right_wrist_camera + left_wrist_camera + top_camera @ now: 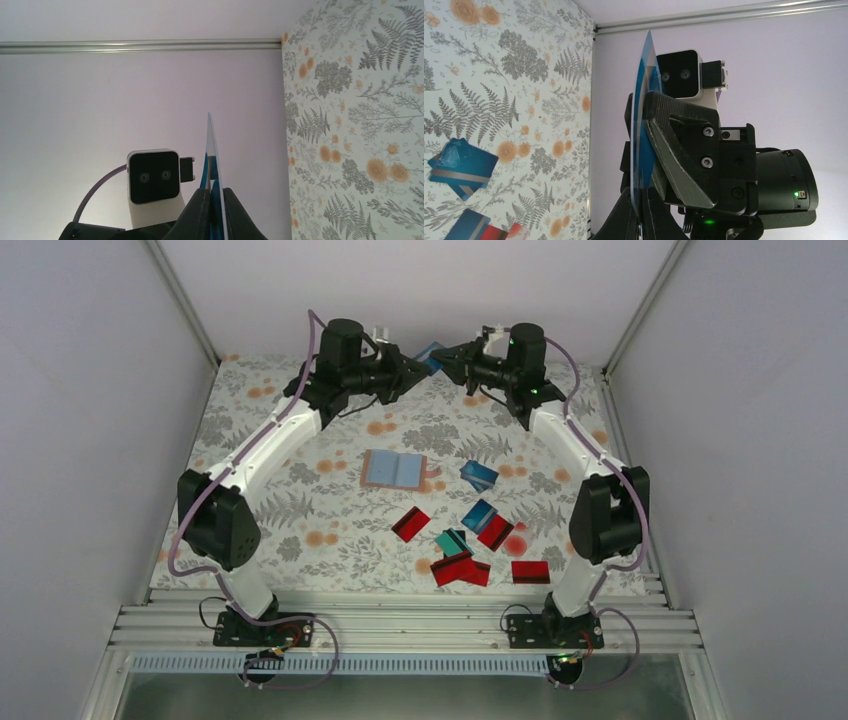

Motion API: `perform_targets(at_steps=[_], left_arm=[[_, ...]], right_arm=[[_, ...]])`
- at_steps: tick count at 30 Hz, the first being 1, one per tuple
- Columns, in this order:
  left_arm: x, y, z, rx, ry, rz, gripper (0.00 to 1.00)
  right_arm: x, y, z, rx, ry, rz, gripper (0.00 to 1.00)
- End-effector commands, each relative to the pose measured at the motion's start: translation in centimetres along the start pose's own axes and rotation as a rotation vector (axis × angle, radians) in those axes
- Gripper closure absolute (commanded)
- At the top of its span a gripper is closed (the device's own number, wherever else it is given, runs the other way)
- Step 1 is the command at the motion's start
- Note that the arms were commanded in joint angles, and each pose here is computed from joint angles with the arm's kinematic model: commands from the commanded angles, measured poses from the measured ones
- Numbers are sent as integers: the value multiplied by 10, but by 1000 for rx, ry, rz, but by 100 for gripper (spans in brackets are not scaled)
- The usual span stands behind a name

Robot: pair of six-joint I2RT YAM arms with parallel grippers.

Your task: Put the credit cards into the card holder

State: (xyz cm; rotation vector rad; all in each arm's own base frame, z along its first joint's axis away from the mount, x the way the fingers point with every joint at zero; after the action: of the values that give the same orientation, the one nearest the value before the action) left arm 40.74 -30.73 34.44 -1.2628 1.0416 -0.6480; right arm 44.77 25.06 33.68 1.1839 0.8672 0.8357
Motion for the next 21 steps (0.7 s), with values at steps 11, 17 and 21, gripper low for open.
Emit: perform_targets(at_steps=[11, 17, 21], left_arm=[[-20, 9, 2, 117, -4, 97, 53], [-57, 40, 11, 169, -1, 136, 26], [-82, 52, 22, 282, 1, 154, 23]], right_arm=[[8, 7, -3, -149, 156, 78, 96], [8, -11, -6, -215, 268, 81, 96], [8, -26, -16, -194, 352, 95, 96]])
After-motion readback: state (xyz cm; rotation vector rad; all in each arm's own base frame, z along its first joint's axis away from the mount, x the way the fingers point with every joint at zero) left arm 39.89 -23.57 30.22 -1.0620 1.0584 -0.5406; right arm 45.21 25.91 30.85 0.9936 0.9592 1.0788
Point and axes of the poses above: each gripper's point midway between its finger pads, its own x axis out along the fingers, its own y axis along the line the jaws close on, z = x × y, the point moved 2 cm from there along -x, back along the fingers, and after that the axes turned 8 degrees about -x, right-handed, at the moved point
